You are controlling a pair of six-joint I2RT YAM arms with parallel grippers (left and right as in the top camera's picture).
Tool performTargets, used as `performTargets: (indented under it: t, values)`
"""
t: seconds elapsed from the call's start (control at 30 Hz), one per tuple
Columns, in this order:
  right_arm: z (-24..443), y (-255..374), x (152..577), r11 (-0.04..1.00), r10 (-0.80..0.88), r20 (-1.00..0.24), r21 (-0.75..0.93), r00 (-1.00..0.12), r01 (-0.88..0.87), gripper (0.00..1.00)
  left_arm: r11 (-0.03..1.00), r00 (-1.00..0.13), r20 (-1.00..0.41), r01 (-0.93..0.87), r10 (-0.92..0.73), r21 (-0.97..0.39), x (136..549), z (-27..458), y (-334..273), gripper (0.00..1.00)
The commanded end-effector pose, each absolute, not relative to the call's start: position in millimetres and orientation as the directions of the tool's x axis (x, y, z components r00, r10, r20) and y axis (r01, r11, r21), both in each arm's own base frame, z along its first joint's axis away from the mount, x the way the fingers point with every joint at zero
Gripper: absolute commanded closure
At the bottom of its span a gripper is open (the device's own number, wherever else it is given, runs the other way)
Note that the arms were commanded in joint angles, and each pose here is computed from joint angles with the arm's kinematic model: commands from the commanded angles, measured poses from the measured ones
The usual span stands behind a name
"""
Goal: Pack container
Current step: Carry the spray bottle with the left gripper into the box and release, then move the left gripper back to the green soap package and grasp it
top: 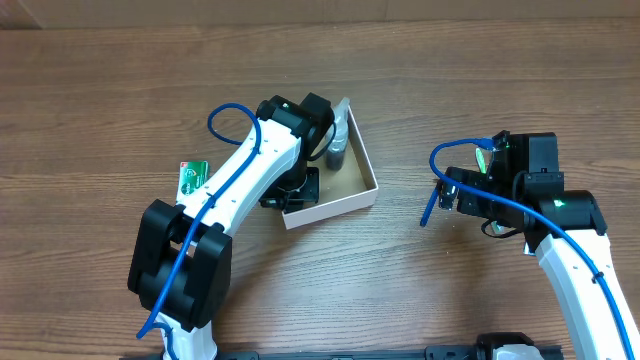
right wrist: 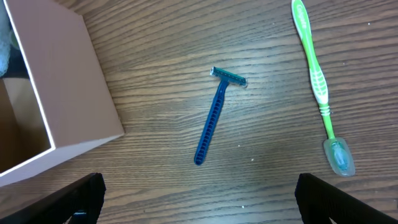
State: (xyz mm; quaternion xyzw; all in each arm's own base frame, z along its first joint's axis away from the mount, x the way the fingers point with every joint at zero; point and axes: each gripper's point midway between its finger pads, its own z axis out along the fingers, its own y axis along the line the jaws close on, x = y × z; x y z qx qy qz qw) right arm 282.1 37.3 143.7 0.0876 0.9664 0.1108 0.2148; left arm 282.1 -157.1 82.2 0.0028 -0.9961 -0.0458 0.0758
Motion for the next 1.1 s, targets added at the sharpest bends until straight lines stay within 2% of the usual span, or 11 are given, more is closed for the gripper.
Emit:
performTargets:
  t: [0.0,0.3,0.53,0.93,1.07]
  values:
    - [153.7,39.2,288.1,0.96,0.214,-0.423,0.259,-0.881,0.11,0.0,0.983,-0.992,0.128,0.018,-0.006,0.181,288.7,79.0,-137.2,0.96]
    - [153.6,39.2,288.0,0.96,0.214,-0.422,0.259,-0.881,0.11,0.0,0.963,-0.994,0.079,-0.049,-0.072,0.265,306.6,81.4,-99.3,0.96]
    - [153.7,39.2,288.1,0.96,0.214,-0.423,0.259,-0.881,0.11,0.0,0.965,-0.993,0.05,-0.09,-0.106,0.246,322.8,79.6,-79.9,0.96]
    - [153.7,39.1,288.1,0.96,0.214,-0.423,0.258,-0.881,0.11,0.0,0.977,-1.0,0.007,-0.02,-0.022,0.212,330.2,90.2,-108.0,0.96]
    - [153.7,39.1,288.1,0.96,0.214,-0.423,0.258,-0.881,0.109,0.0,0.983,-0.998,-0.057,0.01,0.021,0.184,339.3,109.9,-123.2,0.96]
